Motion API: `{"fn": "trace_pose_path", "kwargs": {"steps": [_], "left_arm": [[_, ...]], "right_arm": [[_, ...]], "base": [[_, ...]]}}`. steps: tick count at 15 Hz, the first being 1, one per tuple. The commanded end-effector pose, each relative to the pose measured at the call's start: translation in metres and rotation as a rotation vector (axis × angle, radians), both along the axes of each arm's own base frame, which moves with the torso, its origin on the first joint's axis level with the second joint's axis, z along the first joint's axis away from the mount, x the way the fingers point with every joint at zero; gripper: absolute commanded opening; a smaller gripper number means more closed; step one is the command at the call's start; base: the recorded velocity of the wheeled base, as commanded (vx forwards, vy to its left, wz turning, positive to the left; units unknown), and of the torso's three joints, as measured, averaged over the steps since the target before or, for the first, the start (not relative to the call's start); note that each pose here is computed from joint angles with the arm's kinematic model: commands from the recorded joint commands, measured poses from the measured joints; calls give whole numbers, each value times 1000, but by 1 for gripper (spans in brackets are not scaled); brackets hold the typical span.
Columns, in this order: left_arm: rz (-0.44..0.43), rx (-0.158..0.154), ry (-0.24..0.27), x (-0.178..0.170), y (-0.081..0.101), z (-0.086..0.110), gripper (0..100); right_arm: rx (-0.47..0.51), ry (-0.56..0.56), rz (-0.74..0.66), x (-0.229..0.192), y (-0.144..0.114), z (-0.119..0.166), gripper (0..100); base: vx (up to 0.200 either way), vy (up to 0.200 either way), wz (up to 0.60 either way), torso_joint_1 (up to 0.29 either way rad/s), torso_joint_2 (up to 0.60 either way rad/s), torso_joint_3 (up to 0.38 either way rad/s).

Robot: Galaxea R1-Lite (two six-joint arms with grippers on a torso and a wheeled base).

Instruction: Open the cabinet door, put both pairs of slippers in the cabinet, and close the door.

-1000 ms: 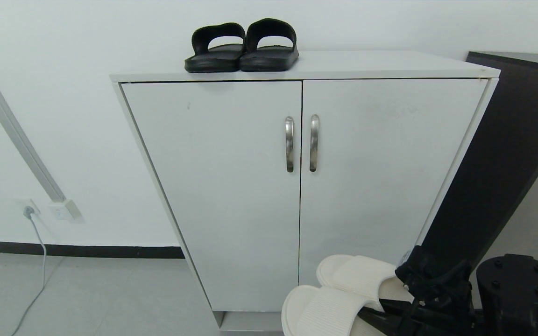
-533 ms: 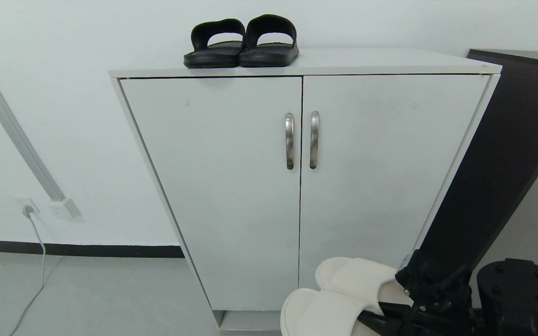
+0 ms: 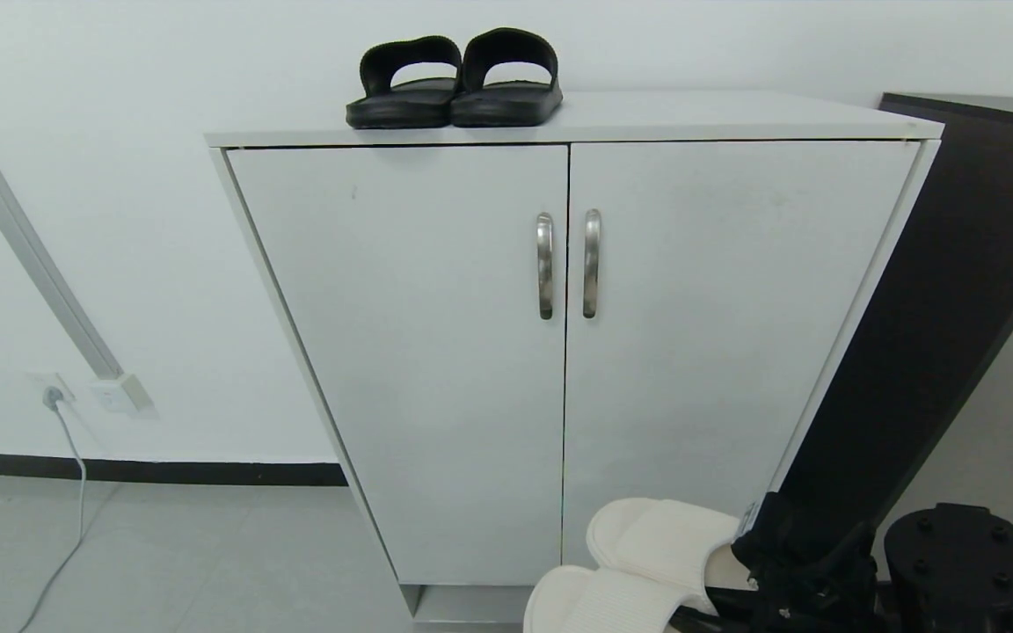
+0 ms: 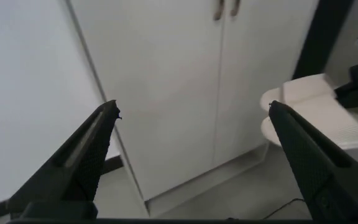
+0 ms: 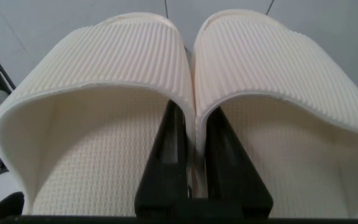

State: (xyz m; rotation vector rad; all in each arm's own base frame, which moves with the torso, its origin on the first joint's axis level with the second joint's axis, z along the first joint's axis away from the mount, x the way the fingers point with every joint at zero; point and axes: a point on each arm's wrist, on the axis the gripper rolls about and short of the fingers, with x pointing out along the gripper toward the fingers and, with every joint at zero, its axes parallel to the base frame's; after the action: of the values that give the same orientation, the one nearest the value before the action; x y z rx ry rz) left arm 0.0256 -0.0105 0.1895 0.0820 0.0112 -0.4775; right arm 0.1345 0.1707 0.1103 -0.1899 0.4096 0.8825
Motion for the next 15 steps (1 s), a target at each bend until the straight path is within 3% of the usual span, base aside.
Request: {"fn": "trace_pose_path", "kwargs": {"steps": [1,7,8,10,12,15], "left_arm": [[-180,1,54,51,-12,23,100],[-373,8,128,111,-50,51,100],[-412,11,105,123,-62,58,100],[-429,46,42,147,-86,63,100],[-490,37,24,164,-118,70,100],[-587,-16,23,167,-152,85,100]], "right_arm": [[-4,3,3,0,1,-1,0],[-6,1,7,2,5,-5,0],[2,-4,11,1,6,-4,0],[1,-5,10,0,5,-4,0],[0,-7,-1,1,5,-4,0],[-11,0,0,1,5,-7,0]], "base": [[0,0,0,0,0,0],[0,0,0,0,0,0],[0,0,0,0,0,0],[0,0,0,0,0,0],[0,0,0,0,0,0],[0,0,0,0,0,0]]}}
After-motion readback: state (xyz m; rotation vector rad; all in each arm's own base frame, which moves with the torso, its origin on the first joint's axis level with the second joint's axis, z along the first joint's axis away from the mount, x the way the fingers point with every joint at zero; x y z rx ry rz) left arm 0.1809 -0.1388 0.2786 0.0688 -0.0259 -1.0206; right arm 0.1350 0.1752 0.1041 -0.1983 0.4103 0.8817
